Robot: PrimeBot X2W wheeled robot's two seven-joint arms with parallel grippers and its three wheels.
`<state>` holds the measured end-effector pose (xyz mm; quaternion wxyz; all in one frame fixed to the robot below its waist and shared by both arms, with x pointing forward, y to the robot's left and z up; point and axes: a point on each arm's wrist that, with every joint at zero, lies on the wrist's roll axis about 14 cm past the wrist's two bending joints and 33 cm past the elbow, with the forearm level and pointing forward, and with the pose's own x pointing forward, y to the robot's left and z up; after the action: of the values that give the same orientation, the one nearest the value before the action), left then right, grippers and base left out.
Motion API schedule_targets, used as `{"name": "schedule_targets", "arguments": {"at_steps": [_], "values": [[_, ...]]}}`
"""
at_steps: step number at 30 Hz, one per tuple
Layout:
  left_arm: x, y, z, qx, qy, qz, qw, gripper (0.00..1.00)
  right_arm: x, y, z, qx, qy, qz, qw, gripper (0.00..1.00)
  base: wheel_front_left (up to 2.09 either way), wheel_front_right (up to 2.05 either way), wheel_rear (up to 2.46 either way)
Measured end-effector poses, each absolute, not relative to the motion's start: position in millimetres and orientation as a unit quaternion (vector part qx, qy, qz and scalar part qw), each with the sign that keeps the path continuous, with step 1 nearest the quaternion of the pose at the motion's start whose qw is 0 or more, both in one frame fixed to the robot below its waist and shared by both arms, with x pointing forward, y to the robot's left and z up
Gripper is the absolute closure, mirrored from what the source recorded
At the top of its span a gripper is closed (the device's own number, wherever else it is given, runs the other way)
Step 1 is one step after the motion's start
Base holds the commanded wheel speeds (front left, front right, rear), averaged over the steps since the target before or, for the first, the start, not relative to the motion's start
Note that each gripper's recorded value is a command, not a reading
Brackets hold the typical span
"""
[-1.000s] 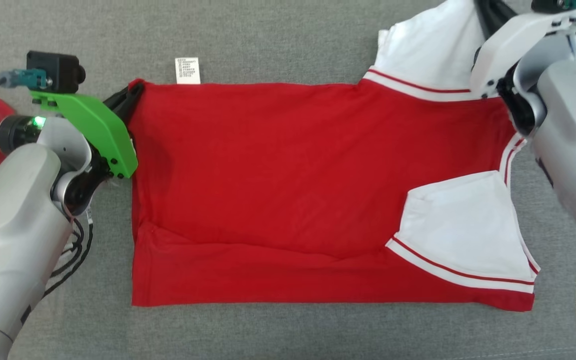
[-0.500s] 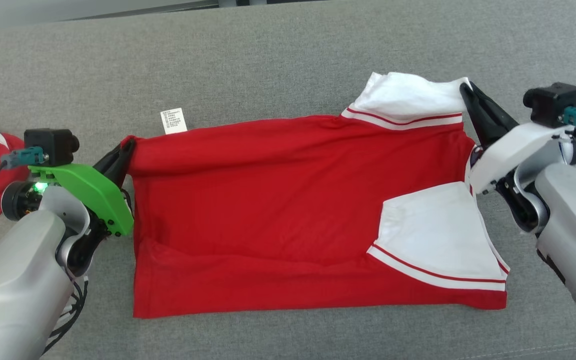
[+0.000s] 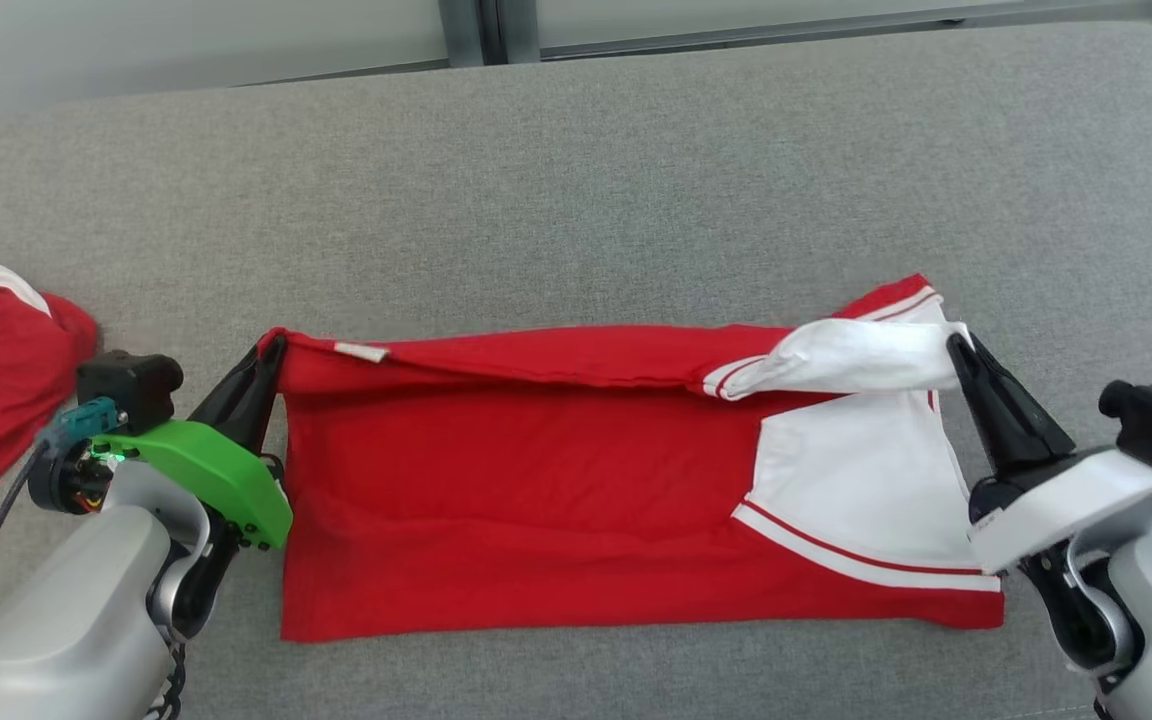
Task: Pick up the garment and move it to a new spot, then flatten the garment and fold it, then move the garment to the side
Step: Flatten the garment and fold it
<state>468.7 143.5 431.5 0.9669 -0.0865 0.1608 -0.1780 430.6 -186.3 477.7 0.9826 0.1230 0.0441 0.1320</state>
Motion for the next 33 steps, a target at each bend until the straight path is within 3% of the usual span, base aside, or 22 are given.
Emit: {"name": "schedule_targets", "arguments": {"at_steps": [10,11,12,13,14,24,33], "values": [[444,143,433,-0.103,0.144,-0.158,0.971,1.00,385,-190,468,0.136,0.077,0.098,0.983,1.00,0.00,0.00,0.00],[441,144,432,-0.106,0.144,-0.153,0.972,0.83,382,-189,465,0.137,0.086,0.095,0.982,1.00,0.00,0.00,0.00],[438,146,432,-0.108,0.144,-0.149,0.972,0.53,380,-189,462,0.134,0.094,0.093,0.982,0.86,0.00,0.00,0.00],[437,146,432,-0.106,0.142,-0.147,0.973,0.03,379,-190,463,0.129,0.093,0.092,0.983,0.50,0.00,0.00,0.00],[435,146,433,-0.105,0.138,-0.145,0.974,0.00,379,-191,465,0.126,0.090,0.090,0.984,0.00,0.00,0.00,0.00],[417,173,457,-0.123,0.078,-0.073,0.987,0.00,380,-202,480,0.142,0.070,0.068,0.985,0.00,0.00,0.00,0.00],[405,198,497,-0.069,-0.018,-0.009,0.997,0.00,391,-204,451,0.116,0.124,0.064,0.983,0.00,0.00,0.00,0.00]]}}
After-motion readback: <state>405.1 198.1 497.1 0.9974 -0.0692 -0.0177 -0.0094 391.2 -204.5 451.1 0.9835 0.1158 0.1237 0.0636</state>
